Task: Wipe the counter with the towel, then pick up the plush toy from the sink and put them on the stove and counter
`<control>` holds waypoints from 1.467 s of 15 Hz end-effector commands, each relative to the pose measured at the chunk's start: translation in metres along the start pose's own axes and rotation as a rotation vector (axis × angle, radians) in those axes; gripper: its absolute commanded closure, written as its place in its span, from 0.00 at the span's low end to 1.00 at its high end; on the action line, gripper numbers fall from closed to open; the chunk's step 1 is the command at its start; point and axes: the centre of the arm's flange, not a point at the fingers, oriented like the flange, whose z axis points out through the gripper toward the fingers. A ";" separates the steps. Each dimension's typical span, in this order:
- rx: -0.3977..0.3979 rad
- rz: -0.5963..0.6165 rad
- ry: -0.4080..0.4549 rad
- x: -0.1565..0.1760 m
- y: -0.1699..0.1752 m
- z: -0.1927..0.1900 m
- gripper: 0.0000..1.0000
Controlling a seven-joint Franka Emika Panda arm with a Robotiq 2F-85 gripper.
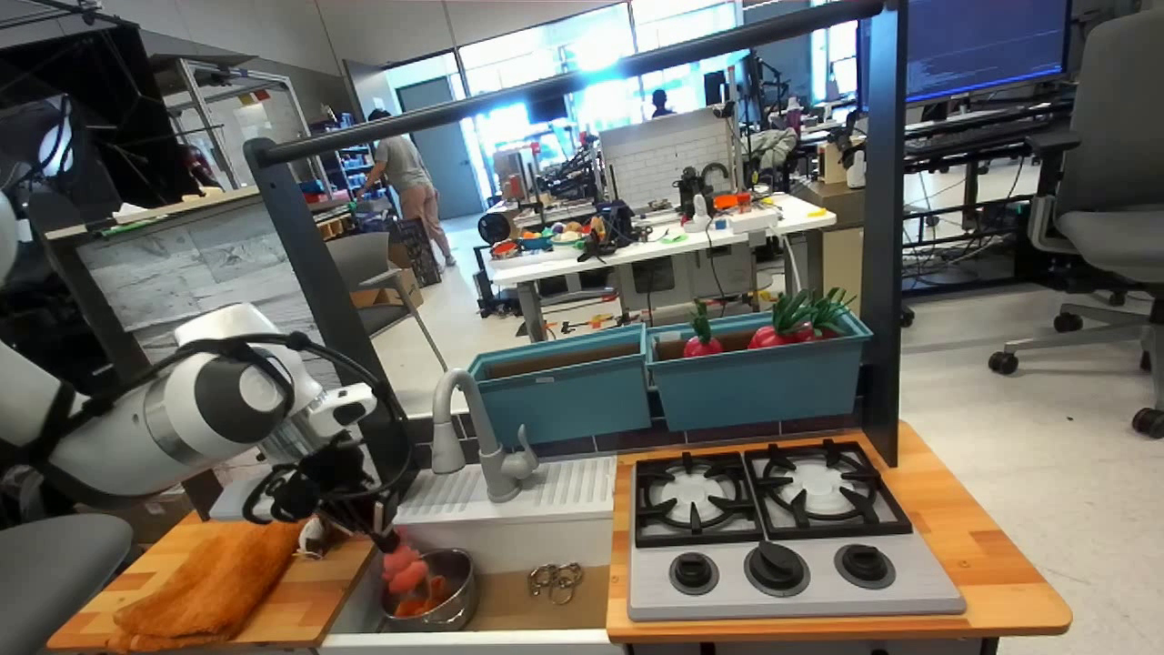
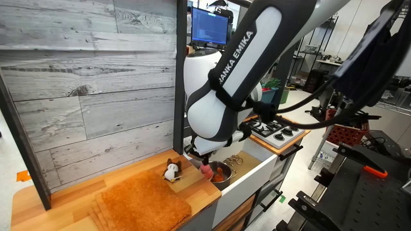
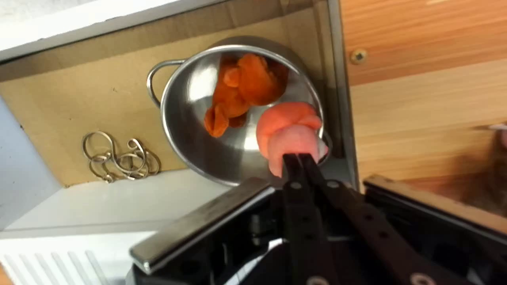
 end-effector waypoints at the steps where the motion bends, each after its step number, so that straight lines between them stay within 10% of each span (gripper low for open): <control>1: -0.056 -0.063 0.109 -0.038 0.026 -0.074 0.99; 8: 0.004 0.057 0.145 -0.042 0.095 -0.175 0.99; 15: 0.117 0.422 0.263 -0.009 0.205 -0.283 0.99; 22: 0.096 0.829 0.347 0.041 0.301 -0.275 0.99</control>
